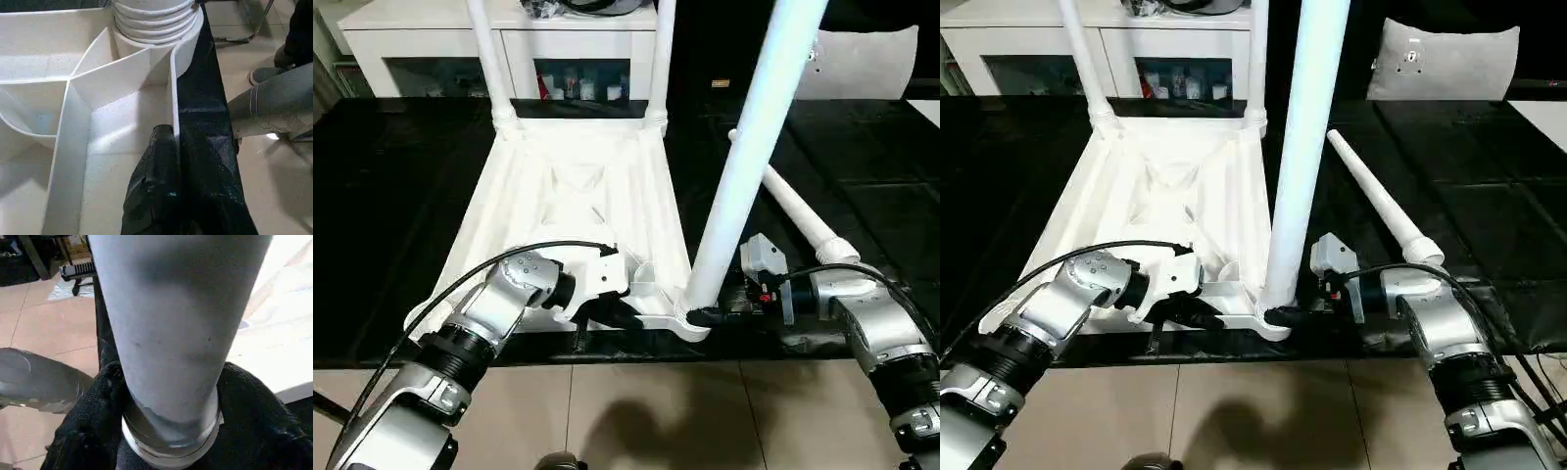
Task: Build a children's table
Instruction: Rotate leg to tighten
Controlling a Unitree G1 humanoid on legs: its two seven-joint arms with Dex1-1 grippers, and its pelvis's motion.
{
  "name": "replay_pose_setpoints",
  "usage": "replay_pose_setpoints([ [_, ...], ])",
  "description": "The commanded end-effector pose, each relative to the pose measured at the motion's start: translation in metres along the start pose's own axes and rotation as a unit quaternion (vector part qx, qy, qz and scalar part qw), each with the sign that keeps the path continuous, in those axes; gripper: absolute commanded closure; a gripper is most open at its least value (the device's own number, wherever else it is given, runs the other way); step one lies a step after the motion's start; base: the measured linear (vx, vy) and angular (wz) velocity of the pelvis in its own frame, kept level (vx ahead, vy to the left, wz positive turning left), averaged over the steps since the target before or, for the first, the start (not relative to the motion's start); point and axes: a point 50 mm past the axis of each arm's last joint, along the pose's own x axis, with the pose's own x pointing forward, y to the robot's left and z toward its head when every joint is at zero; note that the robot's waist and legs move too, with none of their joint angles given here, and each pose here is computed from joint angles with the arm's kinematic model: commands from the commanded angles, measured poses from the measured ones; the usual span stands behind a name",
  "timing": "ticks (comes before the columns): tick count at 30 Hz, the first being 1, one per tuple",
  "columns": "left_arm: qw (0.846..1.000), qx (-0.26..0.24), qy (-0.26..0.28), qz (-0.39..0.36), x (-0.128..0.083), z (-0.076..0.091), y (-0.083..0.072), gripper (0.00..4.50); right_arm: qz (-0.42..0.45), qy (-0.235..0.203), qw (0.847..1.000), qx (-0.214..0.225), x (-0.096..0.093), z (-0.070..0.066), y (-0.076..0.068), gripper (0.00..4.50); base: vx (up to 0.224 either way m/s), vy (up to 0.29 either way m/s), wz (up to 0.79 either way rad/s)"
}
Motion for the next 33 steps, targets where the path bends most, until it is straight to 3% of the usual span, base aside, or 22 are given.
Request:
replay_pose_setpoints([
  [1,0.999,-0.011,0.014,-0.033,0.010,-0.005,-0.007,4.50,0.025,-0.006,0.999,0.035,0.009,-0.010,0.009,2.00,0.000,0.000,0.00],
  [8,0.992,-0.110,-0.043,0.050,0.019,0.007,0.000,4.50,-0.064,-0.044,0.994,0.082,0.032,-0.003,0.005,2.05,0.000,0.000,0.00],
  [10,0.980,-0.160,-0.077,0.092,0.026,0.017,0.006,4.50,-0.130,-0.071,0.983,0.110,0.045,0.003,-0.003,2.09,0.000,0.000,0.00],
  [12,0.974,-0.177,-0.087,0.110,0.029,0.020,0.009,4.50,-0.153,-0.084,0.976,0.126,0.050,0.006,-0.006,2.09,0.000,0.000,0.00],
  [14,0.963,-0.204,-0.099,0.147,0.034,0.027,0.015,4.50,-0.201,-0.103,0.960,0.165,0.058,0.010,-0.014,2.10,0.000,0.000,0.00],
  [16,0.941,-0.236,-0.115,0.211,0.041,0.037,0.028,4.50,-0.274,-0.090,0.938,0.195,0.069,0.010,-0.024,2.10,0.000,0.000,0.00],
  [19,0.929,-0.246,-0.118,0.249,0.044,0.044,0.034,4.50,-0.327,-0.068,0.923,0.189,0.074,0.008,-0.030,2.10,0.000,0.000,0.00],
  [22,0.932,-0.235,-0.122,0.249,0.044,0.048,0.033,4.50,-0.328,-0.078,0.925,0.175,0.074,0.009,-0.031,1.40,0.020,-0.001,0.01],
  [25,0.938,-0.216,-0.116,0.245,0.042,0.047,0.031,4.50,-0.332,-0.092,0.925,0.163,0.069,0.011,-0.031,1.31,0.062,-0.009,0.03],
  [27,0.943,-0.203,-0.109,0.239,0.041,0.043,0.030,4.50,-0.333,-0.099,0.925,0.153,0.064,0.011,-0.032,0.97,0.029,-0.007,0.01],
  [33,0.961,-0.159,-0.081,0.211,0.032,0.026,0.025,4.50,-0.300,-0.107,0.941,0.117,0.039,0.006,-0.028,0.48,0.000,0.000,0.00],
])
